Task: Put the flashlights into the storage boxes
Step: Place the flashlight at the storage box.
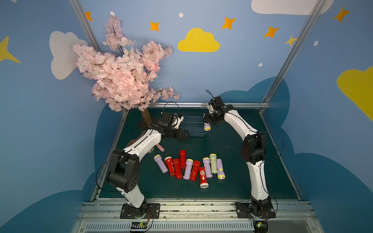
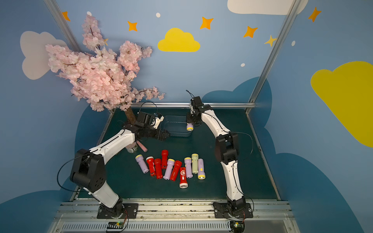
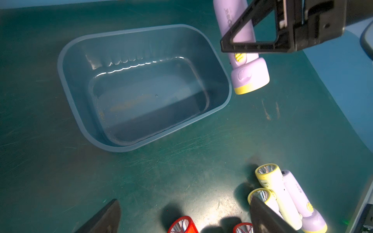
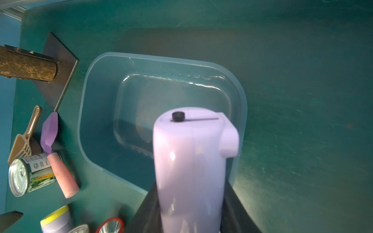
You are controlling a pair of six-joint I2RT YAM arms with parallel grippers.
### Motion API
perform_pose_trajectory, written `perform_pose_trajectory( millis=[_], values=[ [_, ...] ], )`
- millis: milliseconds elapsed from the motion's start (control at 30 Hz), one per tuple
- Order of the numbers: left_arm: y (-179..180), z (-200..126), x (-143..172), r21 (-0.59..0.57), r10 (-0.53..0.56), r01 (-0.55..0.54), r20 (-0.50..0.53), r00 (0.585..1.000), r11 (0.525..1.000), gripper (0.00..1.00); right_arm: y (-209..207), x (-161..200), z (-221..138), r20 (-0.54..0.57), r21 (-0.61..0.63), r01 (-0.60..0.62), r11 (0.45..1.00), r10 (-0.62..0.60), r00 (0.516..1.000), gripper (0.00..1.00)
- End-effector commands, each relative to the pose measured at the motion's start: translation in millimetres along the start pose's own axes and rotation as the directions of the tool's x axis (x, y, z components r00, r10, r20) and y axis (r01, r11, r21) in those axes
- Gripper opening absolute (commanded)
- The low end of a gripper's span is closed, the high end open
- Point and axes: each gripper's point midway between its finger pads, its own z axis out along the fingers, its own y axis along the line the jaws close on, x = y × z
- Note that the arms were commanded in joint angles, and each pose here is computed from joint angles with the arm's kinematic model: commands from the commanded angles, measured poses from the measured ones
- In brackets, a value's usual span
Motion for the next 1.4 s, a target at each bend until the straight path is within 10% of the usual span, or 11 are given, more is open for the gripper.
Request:
perform_pose_trajectory(
  millis=[0,1367],
  values=[
    [4,-2,0,-0.001,0.002,-0.002,-0.015,1.000,1.000,0.99,12,-16,4,0.043,-0.052,0.000,0.999,0.002,0.999,0.33],
    [53,34,-6,-0.012,-0.111,0.110,-0.074,0.991,0.994,0.99,-44,8,64,-0.114,0.063,0.023,0.998,-0.016,0.993,0.40]
  ],
)
